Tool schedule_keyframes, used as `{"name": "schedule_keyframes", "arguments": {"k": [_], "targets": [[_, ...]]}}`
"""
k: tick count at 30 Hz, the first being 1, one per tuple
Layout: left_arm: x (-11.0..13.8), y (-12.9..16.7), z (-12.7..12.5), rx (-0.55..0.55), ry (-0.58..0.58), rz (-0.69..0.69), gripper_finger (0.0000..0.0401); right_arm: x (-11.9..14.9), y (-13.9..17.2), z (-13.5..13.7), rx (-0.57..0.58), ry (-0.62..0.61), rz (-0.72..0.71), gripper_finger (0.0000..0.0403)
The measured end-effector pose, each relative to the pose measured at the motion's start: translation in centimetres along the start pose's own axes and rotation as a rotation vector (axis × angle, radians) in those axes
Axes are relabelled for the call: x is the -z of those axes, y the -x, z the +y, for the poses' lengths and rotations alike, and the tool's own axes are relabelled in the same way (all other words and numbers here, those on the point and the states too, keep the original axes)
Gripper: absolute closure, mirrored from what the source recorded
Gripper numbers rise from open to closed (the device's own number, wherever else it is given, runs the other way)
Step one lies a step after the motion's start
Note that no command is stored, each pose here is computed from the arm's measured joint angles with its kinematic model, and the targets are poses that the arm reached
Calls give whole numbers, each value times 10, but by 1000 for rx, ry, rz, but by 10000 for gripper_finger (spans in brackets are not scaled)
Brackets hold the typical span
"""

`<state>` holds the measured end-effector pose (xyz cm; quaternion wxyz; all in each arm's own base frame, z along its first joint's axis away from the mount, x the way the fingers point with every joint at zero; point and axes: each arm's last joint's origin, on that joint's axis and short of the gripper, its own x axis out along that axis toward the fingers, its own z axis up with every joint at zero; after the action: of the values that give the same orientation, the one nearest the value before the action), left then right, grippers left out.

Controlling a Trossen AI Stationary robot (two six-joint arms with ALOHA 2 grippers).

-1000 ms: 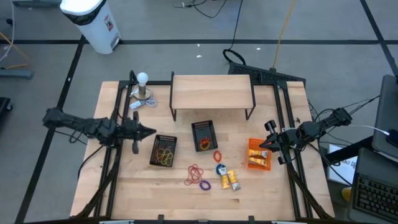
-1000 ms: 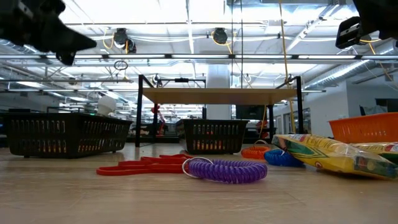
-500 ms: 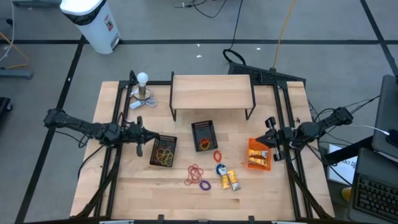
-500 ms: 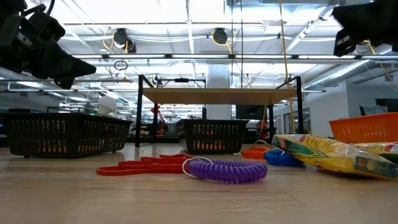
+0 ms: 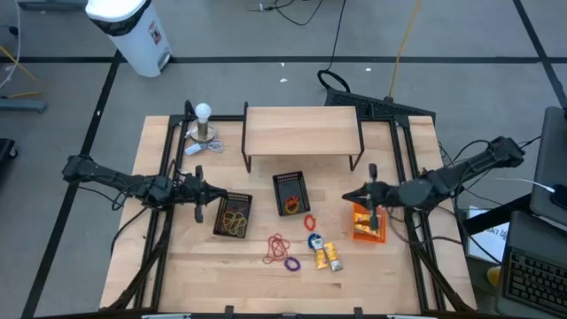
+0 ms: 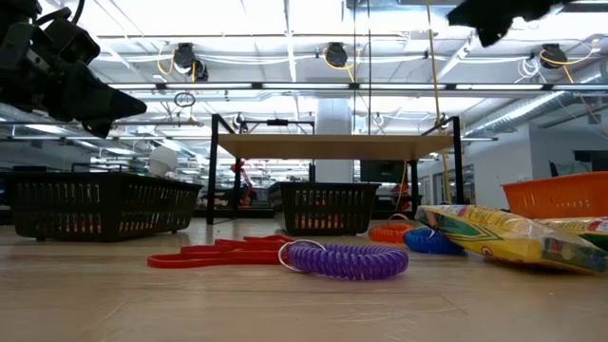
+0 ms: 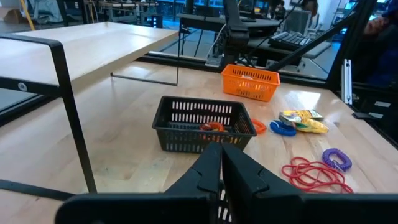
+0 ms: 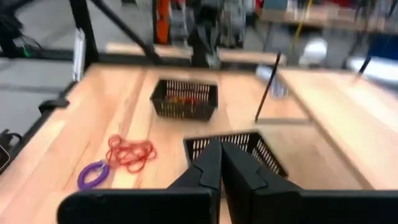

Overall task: Pick & Place Office Desk Supplies
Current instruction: Put the orange spring keychain into the right black bin

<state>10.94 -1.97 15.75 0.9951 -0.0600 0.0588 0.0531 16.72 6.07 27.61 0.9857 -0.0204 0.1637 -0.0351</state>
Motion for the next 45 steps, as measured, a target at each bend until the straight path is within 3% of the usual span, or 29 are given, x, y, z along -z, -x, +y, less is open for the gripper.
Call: {"name": "schedule_keyframes", "arguments": {"k": [4, 8, 16, 21, 26, 45], "targets": [[0, 0, 0, 0, 1, 1, 397, -19, -26, 9, 60, -27, 212, 395], [0, 0, 0, 1, 4, 1, 395, -26, -51, 13, 138, -93, 359, 345], [1, 0, 0, 0, 5, 8, 385, 12, -100, 15, 179, -293, 507, 177], [1, 0, 0, 0, 1, 10, 398, 47, -113, 8, 233, -402, 503, 119], [1, 0, 0, 2, -8, 11, 387, 68, -116, 2, 237, -489, 433, 106], [0, 0, 0, 0, -34, 1, 388, 73, -122, -6, 176, -631, 460, 116]]}}
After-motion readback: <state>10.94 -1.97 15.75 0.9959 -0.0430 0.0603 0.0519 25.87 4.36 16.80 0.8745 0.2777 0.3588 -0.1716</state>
